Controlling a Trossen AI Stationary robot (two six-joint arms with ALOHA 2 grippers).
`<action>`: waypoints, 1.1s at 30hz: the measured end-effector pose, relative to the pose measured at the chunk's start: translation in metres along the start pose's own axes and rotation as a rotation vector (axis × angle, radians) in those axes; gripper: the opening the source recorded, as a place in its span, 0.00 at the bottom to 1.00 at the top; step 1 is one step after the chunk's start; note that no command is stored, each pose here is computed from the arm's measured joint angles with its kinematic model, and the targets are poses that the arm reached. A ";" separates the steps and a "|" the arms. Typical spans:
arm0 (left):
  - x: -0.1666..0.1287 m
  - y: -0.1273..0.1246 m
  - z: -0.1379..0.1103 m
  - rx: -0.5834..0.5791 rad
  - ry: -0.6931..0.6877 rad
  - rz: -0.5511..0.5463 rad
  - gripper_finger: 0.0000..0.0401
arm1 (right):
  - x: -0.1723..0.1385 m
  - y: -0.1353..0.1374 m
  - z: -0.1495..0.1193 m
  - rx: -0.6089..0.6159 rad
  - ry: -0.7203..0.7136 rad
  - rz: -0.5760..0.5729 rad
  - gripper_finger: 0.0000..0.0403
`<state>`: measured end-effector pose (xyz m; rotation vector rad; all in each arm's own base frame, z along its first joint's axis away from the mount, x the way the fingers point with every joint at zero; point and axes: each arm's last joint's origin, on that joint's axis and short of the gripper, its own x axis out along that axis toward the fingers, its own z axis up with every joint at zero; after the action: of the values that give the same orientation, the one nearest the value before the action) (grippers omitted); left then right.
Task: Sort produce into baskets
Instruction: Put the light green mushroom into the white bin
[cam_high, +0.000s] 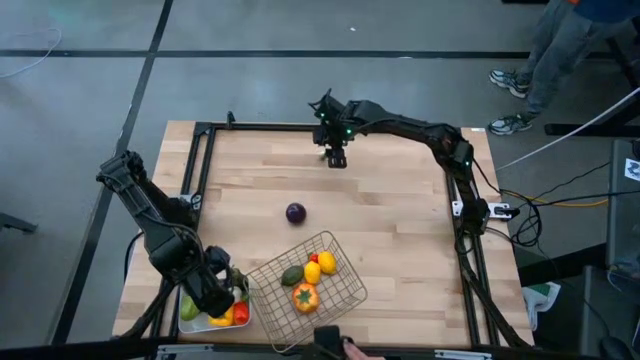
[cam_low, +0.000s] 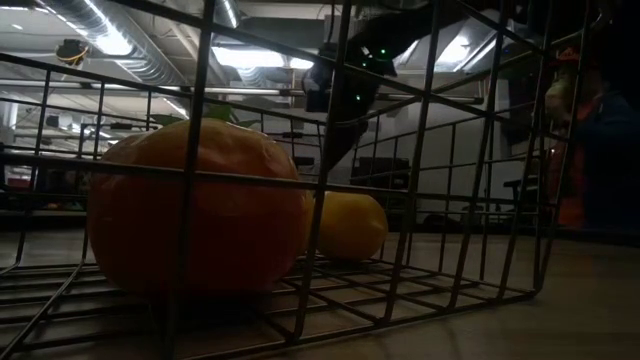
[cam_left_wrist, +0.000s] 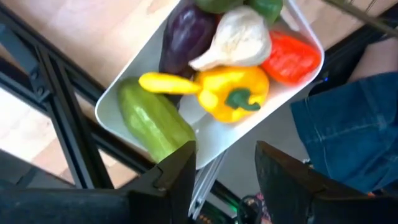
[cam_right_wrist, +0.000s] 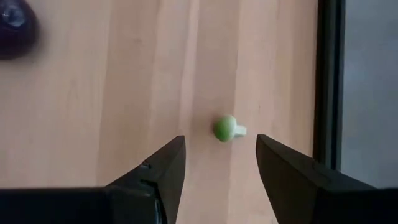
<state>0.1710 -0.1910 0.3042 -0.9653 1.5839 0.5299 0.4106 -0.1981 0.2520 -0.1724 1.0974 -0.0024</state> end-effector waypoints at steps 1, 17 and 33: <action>0.000 0.000 0.000 0.000 -0.010 -0.002 0.39 | 0.002 -0.001 -0.002 0.003 0.000 -0.001 0.48; 0.000 0.000 0.001 -0.019 -0.022 -0.005 0.39 | 0.040 0.002 -0.021 0.000 -0.032 -0.033 0.48; 0.000 -0.001 0.003 -0.020 -0.109 -0.025 0.39 | 0.044 -0.010 -0.027 0.036 -0.091 -0.061 0.48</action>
<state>0.1734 -0.1889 0.3034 -0.9546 1.4704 0.5729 0.4077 -0.2152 0.2029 -0.1723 1.0005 -0.0682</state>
